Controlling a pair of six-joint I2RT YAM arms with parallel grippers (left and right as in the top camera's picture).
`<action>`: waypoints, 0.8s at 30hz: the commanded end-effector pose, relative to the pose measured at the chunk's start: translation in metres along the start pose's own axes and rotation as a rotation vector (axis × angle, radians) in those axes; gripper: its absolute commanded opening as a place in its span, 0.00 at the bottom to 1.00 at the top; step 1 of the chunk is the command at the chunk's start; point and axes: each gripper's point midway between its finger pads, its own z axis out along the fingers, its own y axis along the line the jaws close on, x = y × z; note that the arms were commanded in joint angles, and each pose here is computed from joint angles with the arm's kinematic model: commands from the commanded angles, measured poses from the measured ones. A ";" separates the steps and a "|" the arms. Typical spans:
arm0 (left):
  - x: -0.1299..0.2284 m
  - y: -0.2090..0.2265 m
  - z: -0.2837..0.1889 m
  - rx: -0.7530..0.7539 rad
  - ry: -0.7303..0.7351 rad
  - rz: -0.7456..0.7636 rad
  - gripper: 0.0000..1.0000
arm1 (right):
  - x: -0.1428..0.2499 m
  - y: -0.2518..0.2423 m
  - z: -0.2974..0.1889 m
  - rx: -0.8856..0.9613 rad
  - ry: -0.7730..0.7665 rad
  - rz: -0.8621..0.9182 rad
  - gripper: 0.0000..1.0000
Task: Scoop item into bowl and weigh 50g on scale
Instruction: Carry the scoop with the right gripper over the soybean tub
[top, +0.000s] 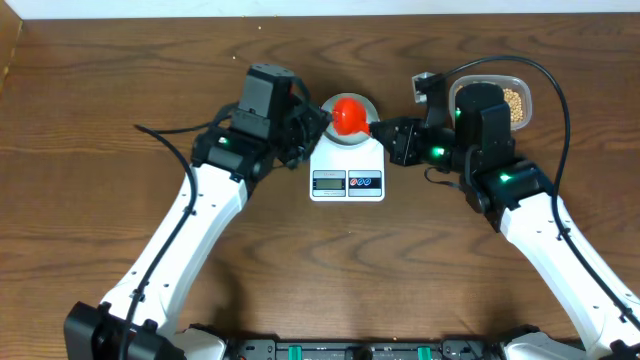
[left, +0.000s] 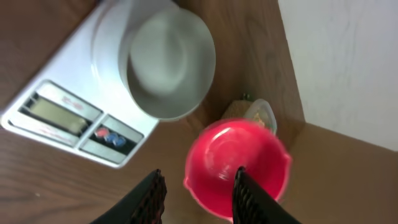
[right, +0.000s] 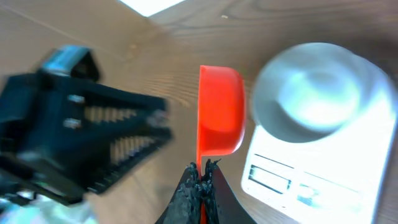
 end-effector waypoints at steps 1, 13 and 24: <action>-0.017 -0.002 -0.008 0.012 -0.038 0.146 0.38 | -0.012 -0.019 -0.003 0.127 -0.053 -0.124 0.01; -0.061 0.013 -0.021 -0.027 -0.115 0.430 0.38 | -0.028 -0.046 -0.039 0.229 -0.038 -0.189 0.01; -0.097 0.011 -0.034 -0.010 -0.206 0.509 0.53 | -0.075 -0.042 -0.094 0.375 -0.072 -0.268 0.01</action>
